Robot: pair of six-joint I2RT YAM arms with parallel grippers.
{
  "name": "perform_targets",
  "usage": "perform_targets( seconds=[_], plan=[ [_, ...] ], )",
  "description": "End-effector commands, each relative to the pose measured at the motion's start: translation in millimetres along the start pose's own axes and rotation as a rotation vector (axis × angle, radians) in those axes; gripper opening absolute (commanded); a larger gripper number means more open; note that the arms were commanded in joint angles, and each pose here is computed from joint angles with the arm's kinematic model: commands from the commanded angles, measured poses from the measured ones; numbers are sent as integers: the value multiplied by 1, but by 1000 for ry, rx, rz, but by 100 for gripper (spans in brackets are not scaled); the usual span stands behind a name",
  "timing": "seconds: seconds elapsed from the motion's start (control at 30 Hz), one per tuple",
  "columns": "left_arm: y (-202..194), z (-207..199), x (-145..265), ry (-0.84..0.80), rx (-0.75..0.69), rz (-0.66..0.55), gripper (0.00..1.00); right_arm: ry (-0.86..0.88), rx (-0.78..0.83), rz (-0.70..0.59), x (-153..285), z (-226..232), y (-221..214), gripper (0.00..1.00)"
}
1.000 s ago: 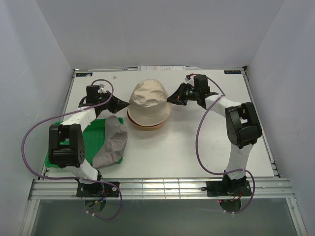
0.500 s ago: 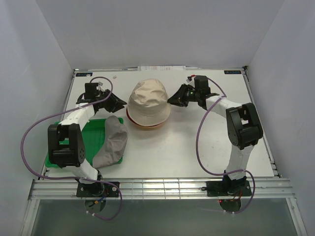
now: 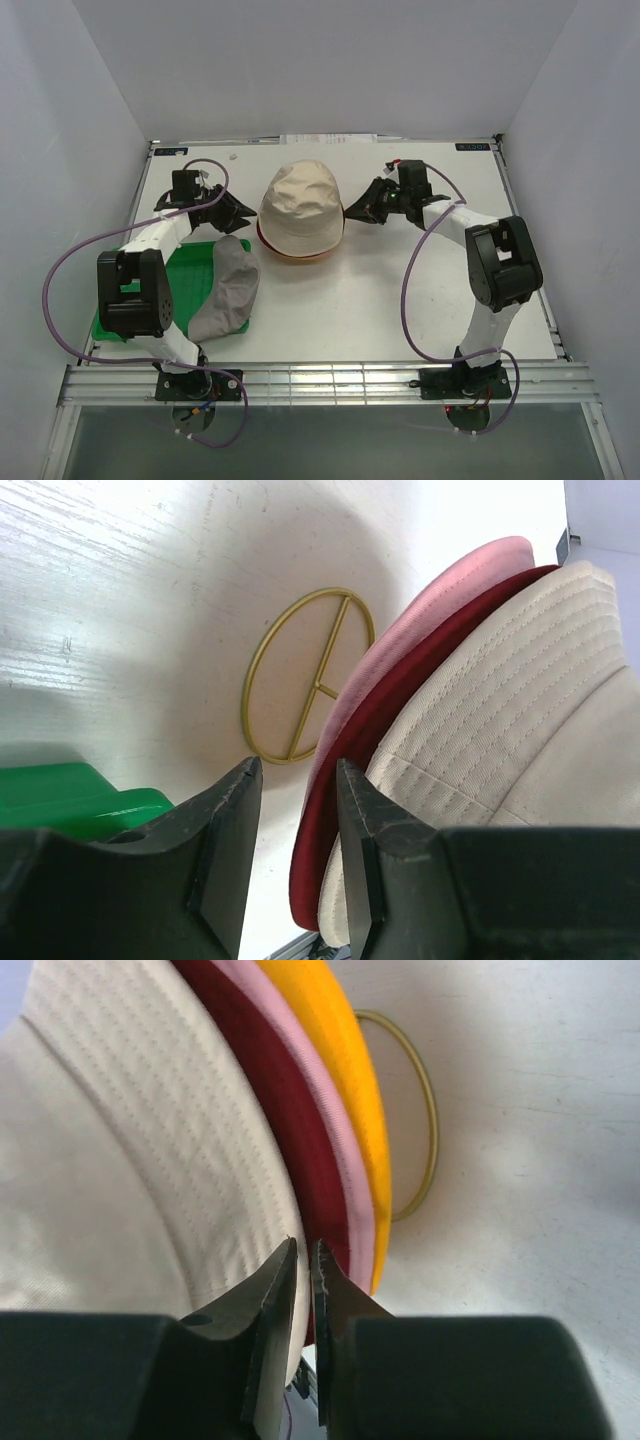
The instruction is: Stack the hats
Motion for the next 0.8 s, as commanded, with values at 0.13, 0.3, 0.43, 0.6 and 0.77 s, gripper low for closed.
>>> perform_targets(
  seconds=[0.13,0.3,0.43,0.6,0.77],
  plan=[
    [6,-26,22,-71,-87,-47,52,36,68,-71,18,23,4,24],
    [3,-35,37,-90,-125,-68,62,35,86,-91,24,28,15,30],
    [-1,-40,53,-92,-153,-93,64,45,127,-101,24,41,28,37],
    [-27,-47,69,-129,-199,-69,52,86,209,-122,19,66,56,47],
    [-55,-50,77,-145,-227,-37,40,165,260,-146,9,85,78,56]
  ],
)
Point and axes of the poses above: each gripper's point midway between its finger pads, its own x axis back along the fingers, its own z axis along the line the jaws close on, y = z × x, the point moved 8 cm from there along x, back along the fingers, and after that the axes turned 3 degrees about x, right-handed, at the moved point
